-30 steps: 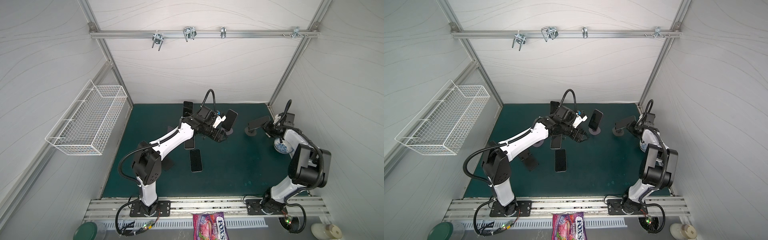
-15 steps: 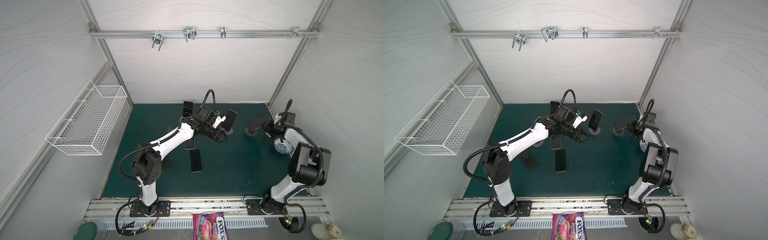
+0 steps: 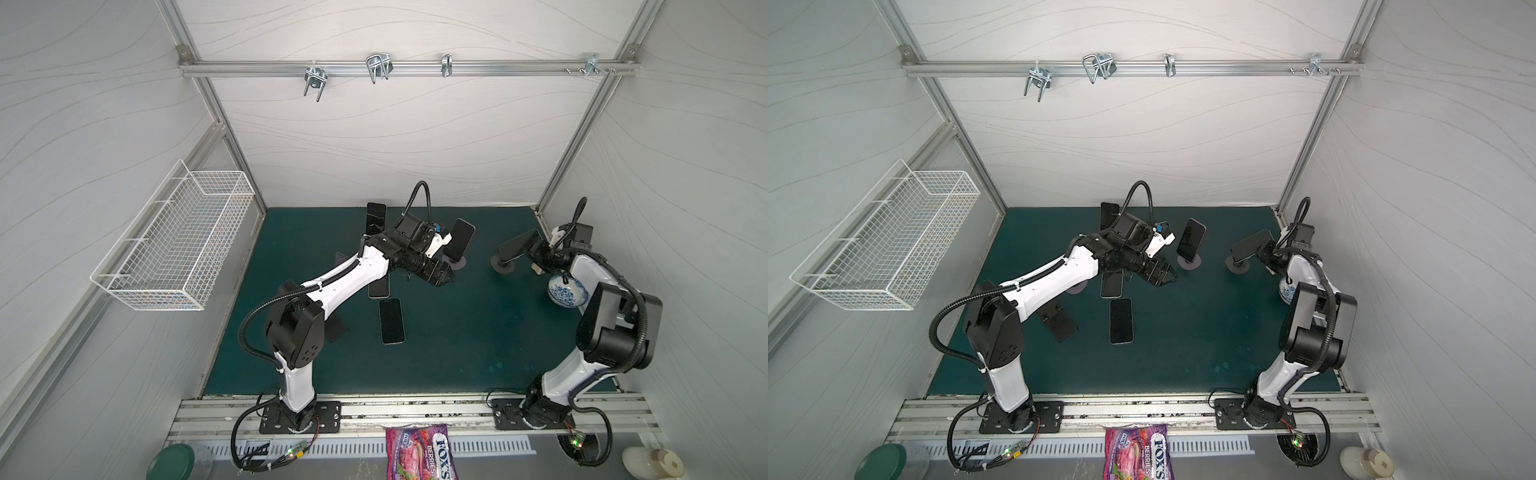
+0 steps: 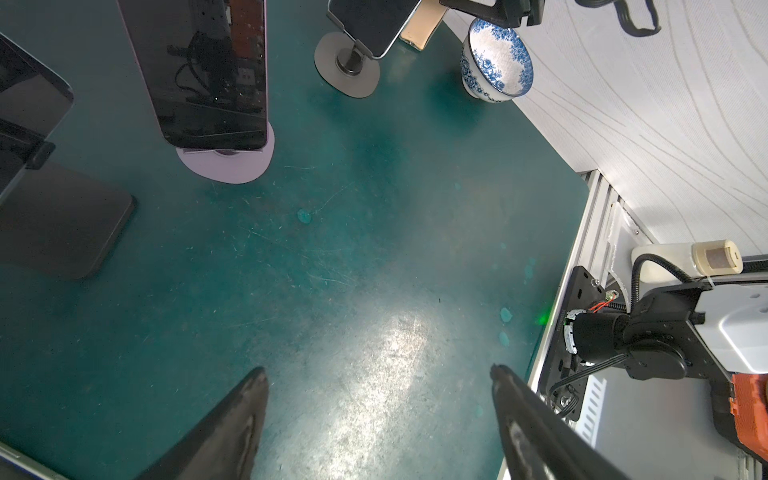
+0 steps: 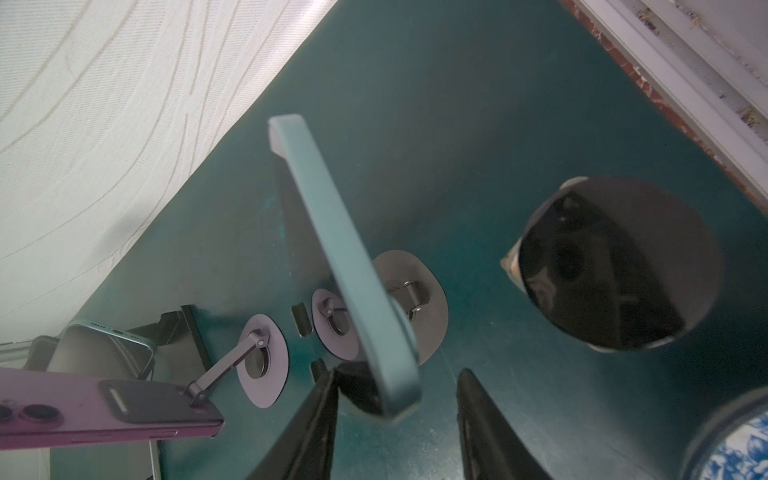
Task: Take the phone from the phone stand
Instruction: 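Close the right gripper on the top edge of the teal-edged phone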
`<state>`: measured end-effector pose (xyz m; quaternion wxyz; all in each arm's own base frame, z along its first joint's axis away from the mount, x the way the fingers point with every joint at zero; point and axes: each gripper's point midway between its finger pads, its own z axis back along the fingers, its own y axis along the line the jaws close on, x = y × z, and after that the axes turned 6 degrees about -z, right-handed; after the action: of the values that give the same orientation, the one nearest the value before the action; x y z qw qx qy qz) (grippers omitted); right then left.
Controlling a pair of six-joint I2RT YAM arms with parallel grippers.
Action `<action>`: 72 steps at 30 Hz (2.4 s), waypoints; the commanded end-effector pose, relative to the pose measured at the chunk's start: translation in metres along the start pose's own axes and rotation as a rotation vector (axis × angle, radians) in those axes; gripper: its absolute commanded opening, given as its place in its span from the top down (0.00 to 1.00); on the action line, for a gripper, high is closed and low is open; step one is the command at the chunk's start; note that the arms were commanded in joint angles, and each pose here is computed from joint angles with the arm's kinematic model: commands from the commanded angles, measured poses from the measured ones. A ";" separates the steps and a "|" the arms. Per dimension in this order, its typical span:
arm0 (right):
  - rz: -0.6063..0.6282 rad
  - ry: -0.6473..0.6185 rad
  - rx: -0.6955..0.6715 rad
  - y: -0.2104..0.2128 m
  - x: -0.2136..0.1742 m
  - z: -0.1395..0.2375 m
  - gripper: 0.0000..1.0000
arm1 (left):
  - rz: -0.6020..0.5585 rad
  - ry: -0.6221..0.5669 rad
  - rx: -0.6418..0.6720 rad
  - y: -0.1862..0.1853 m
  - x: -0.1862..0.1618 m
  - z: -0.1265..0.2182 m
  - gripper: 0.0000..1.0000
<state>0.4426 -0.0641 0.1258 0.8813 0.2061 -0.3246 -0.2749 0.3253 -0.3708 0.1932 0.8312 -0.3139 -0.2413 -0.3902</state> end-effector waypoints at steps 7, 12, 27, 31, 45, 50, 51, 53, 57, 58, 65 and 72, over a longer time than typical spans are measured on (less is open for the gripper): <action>0.010 0.002 -0.029 -0.010 0.010 -0.001 0.53 | -0.026 -0.024 -0.020 -0.002 0.007 -0.005 0.15; 0.015 0.000 -0.032 -0.011 0.012 -0.002 0.53 | -0.026 -0.021 -0.018 -0.002 0.006 -0.006 0.15; 0.013 -0.003 -0.029 -0.015 0.020 -0.004 0.53 | -0.025 -0.020 -0.021 -0.002 0.005 -0.005 0.15; 0.010 -0.002 -0.026 -0.016 0.023 -0.005 0.53 | -0.025 -0.022 -0.021 -0.002 0.006 -0.005 0.15; 0.019 -0.010 -0.015 -0.012 0.029 -0.005 0.53 | -0.020 -0.015 -0.023 -0.002 0.003 -0.007 0.15; 0.019 -0.008 -0.011 -0.011 0.030 -0.005 0.53 | -0.022 -0.017 -0.022 -0.002 0.003 -0.007 0.15; 0.019 -0.008 -0.008 -0.010 0.029 -0.004 0.54 | -0.020 -0.015 -0.022 -0.002 0.003 -0.007 0.15; 0.017 -0.007 -0.009 -0.010 0.028 -0.003 0.53 | -0.020 -0.016 -0.022 -0.002 0.003 -0.007 0.15; 0.014 -0.014 -0.005 -0.009 0.025 0.002 0.51 | -0.019 -0.017 -0.027 -0.003 0.003 -0.007 0.15; 0.012 -0.017 -0.004 -0.008 0.025 0.003 0.51 | -0.018 -0.020 -0.026 -0.003 0.004 -0.006 0.15; 0.024 -0.036 0.011 0.004 0.024 0.012 0.49 | -0.018 -0.023 -0.028 -0.004 0.004 -0.004 0.15; 0.052 -0.044 -0.029 0.012 0.021 0.012 0.43 | -0.022 -0.030 -0.028 -0.005 0.005 -0.001 0.16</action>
<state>0.4548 -0.0738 0.1392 0.8823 0.1920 -0.3385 -0.2646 0.3229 -0.3709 0.1871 0.8319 -0.3170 -0.2342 -0.3906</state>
